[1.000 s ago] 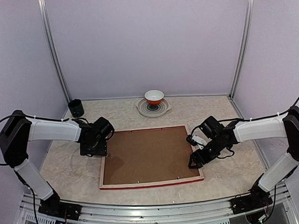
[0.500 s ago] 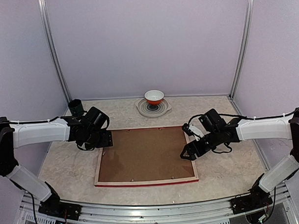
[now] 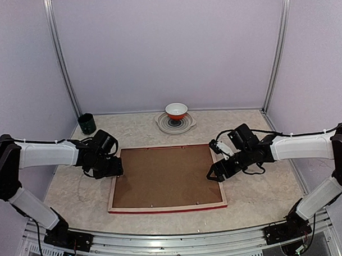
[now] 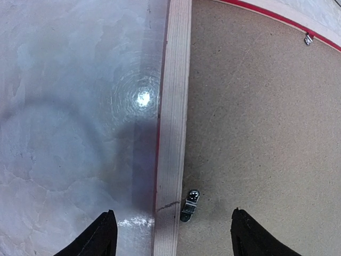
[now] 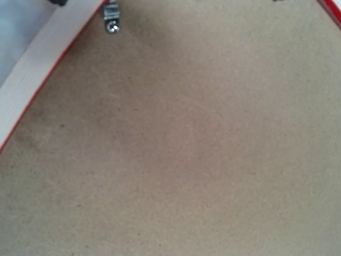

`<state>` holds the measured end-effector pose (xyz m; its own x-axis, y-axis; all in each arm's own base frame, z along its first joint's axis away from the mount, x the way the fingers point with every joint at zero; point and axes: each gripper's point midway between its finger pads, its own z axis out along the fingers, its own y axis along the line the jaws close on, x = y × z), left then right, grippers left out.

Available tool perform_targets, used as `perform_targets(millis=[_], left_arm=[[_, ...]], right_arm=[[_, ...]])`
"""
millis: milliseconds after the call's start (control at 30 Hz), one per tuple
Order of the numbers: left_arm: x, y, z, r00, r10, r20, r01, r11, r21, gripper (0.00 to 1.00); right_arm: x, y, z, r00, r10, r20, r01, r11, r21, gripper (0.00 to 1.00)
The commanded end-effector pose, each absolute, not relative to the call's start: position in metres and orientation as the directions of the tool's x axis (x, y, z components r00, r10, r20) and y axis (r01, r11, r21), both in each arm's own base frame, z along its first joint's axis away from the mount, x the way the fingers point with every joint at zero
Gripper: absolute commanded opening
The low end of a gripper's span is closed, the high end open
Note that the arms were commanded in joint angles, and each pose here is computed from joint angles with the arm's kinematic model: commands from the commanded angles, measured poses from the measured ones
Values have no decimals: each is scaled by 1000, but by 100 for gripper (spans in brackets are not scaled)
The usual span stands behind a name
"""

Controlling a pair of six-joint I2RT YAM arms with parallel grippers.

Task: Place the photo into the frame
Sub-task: Rotate the photo frame at the center of the board, then press the fastener onto the backboard.

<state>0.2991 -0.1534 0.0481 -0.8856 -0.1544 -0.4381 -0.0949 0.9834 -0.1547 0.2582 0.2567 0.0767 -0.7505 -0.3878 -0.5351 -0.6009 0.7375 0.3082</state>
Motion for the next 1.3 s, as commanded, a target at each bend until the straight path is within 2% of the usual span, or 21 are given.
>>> perform_targets(millis=[0,700,1267], left_arm=[[299,-151,41,-889,-155,-430,-86,981,-174,72],[295,-147,25,-902,-149,-406,-89,983,-163,61],[292,-141,33,-897,-163,-411,-102,981,-167,63]], right_arm=[[266,256,84,-742,-369,-560,-596,745,298,82],[269,259,78,-744,-382,-549,-599,745,293,82],[268,258,72,-748,-382,-542,-595,748,295,82]])
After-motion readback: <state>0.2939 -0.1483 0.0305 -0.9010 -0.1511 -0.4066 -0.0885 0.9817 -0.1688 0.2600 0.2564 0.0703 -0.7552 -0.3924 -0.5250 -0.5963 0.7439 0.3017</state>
